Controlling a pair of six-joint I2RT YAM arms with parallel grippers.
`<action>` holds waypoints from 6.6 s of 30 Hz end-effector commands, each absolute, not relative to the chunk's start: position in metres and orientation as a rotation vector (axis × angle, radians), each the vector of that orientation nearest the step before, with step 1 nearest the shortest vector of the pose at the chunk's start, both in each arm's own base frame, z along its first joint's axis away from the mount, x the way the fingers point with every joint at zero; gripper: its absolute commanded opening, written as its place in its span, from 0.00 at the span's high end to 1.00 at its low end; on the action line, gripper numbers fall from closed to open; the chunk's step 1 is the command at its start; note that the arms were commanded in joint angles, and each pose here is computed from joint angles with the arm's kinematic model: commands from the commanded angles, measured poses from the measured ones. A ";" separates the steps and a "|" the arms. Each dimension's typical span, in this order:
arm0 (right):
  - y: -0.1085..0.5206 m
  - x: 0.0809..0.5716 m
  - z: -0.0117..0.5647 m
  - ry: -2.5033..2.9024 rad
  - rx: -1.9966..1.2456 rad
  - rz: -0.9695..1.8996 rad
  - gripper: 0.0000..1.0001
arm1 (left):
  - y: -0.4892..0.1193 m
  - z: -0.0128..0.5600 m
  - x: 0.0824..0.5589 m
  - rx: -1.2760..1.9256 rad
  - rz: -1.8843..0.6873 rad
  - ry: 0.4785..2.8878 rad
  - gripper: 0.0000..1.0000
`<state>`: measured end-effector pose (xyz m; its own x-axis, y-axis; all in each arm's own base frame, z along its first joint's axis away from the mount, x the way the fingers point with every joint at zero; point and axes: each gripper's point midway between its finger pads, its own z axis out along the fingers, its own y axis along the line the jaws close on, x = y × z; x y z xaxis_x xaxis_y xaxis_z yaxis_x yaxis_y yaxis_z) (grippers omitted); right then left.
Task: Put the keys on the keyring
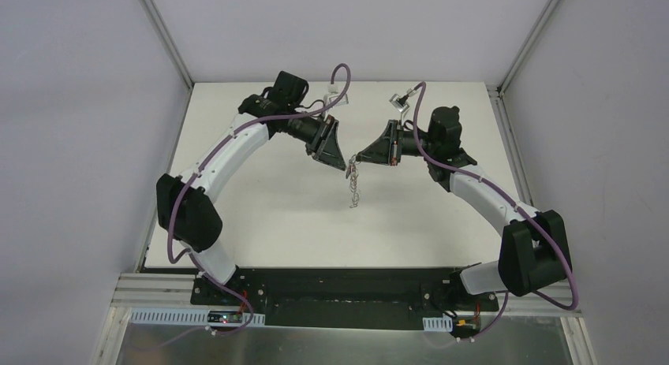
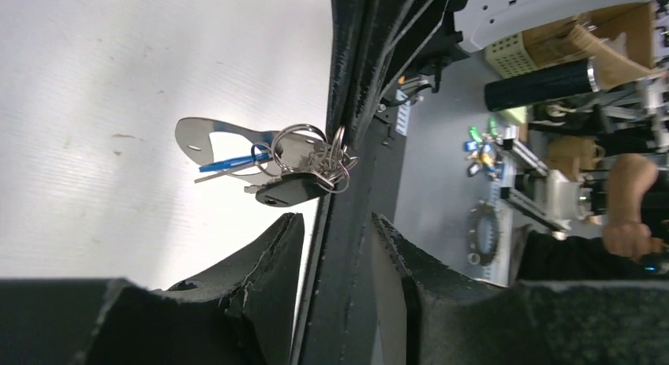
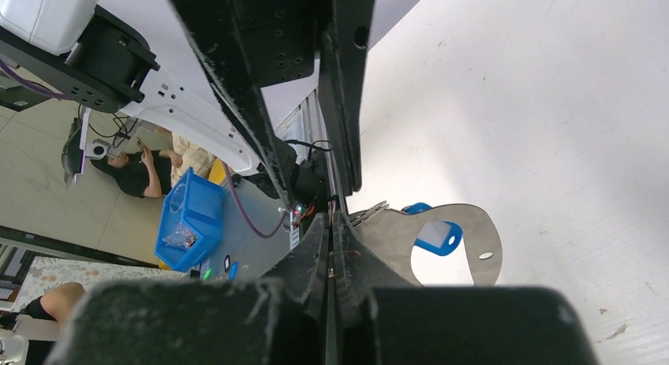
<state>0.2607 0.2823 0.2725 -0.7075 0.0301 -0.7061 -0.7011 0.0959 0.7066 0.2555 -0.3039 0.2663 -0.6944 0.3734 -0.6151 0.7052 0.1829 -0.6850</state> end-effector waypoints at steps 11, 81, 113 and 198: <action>0.280 0.254 0.291 1.718 -0.724 1.677 1.00 | -0.311 0.250 0.250 1.385 -1.118 1.720 0.54; 0.282 0.249 0.276 1.751 -0.743 1.676 1.00 | -0.310 0.249 0.263 1.507 -0.854 1.741 1.00; 0.232 0.278 0.254 1.846 -0.606 1.446 0.65 | -0.316 0.244 0.278 1.492 -0.877 2.022 1.00; 0.109 0.310 0.251 1.993 -0.354 0.821 0.00 | -0.078 0.254 0.298 0.433 -0.135 2.053 0.01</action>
<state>0.3064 0.1195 0.2344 -0.5694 0.0607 -0.8198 -0.5785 0.6789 0.4521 0.2899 -0.0836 0.2207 -0.5486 0.3905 -0.7393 0.4589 0.8798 0.1242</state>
